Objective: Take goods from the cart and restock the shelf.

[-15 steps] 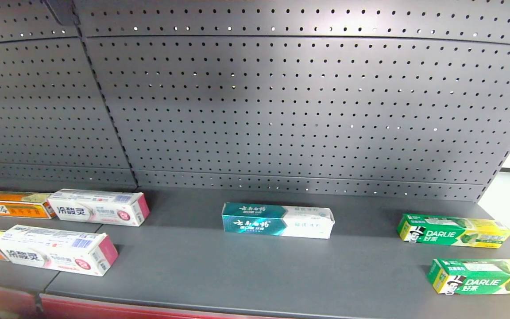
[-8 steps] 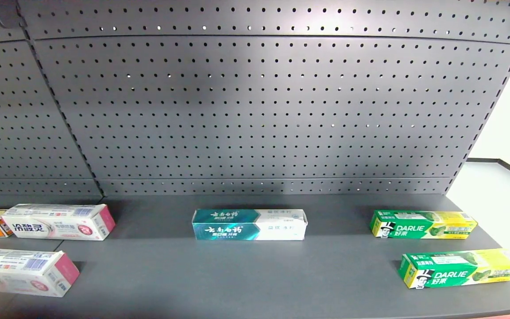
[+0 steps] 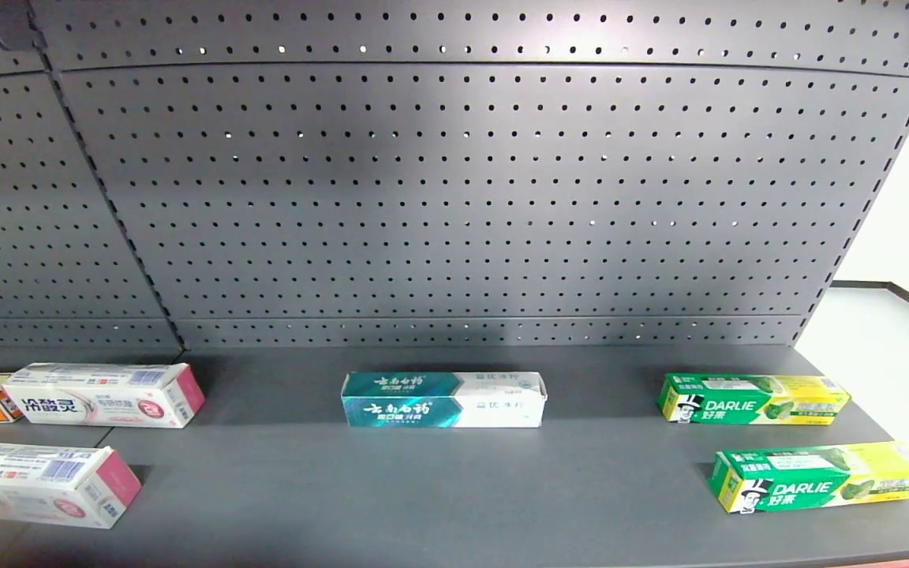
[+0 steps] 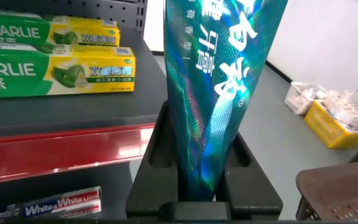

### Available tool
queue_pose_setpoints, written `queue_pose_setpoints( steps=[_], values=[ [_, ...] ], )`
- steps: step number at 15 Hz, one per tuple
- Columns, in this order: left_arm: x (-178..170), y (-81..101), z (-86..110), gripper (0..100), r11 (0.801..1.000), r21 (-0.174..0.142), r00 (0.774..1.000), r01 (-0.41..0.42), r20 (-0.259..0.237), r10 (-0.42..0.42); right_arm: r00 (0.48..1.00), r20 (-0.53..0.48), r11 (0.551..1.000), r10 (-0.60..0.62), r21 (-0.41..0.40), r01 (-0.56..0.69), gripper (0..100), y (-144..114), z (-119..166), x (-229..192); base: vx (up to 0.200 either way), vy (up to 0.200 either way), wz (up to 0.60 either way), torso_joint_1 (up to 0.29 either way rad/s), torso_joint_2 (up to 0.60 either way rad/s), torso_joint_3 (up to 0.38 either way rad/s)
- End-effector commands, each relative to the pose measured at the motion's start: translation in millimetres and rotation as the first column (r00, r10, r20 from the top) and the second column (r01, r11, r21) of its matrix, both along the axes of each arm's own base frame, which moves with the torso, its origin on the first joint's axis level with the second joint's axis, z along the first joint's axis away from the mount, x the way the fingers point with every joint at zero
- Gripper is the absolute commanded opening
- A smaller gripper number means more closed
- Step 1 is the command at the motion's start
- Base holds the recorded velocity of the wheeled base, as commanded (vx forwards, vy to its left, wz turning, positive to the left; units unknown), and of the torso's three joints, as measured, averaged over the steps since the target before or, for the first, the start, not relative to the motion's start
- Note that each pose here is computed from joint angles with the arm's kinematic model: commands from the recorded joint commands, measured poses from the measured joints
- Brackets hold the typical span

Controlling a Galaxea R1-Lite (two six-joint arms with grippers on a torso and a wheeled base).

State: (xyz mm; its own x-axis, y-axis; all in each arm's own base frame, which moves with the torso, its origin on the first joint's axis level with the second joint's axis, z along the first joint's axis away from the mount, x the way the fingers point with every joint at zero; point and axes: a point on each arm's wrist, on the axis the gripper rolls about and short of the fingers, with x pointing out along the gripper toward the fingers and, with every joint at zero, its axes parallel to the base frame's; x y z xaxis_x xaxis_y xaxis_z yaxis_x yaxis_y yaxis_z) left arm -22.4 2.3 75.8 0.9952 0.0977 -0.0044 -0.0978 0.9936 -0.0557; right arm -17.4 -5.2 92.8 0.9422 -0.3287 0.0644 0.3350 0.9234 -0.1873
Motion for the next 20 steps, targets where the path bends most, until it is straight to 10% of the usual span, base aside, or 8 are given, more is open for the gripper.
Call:
queue_pose_setpoints(
  steps=[1,14,20],
  values=[
    [0.1,0.0,0.0,100,1.0,-0.001,1.0,0.0,-0.002,0.0,1.0,0.003,1.0,0.012,0.001,-0.012,0,0.3,0.3,0.0,0.0,0.0,0.0,0.0,0.0,0.0],
    [0.0,0.0,0.0,100,1.0,-0.001,1.0,0.0,0.0,0.0,0.965,-0.026,0.955,0.26,0.152,-0.253,0,6.0,-7.6,1.5,0.0,0.0,0.0,0.0,0.0,0.0],
    [-4.5,-2.4,17.3,100,0.992,0.074,0.993,0.103,0.053,-0.107,0.948,-0.04,0.943,0.316,0.12,-0.31,0,7.3,-7.7,1.5,0.0,0.0,0.0,0.0,0.0,0.0]
  ],
)
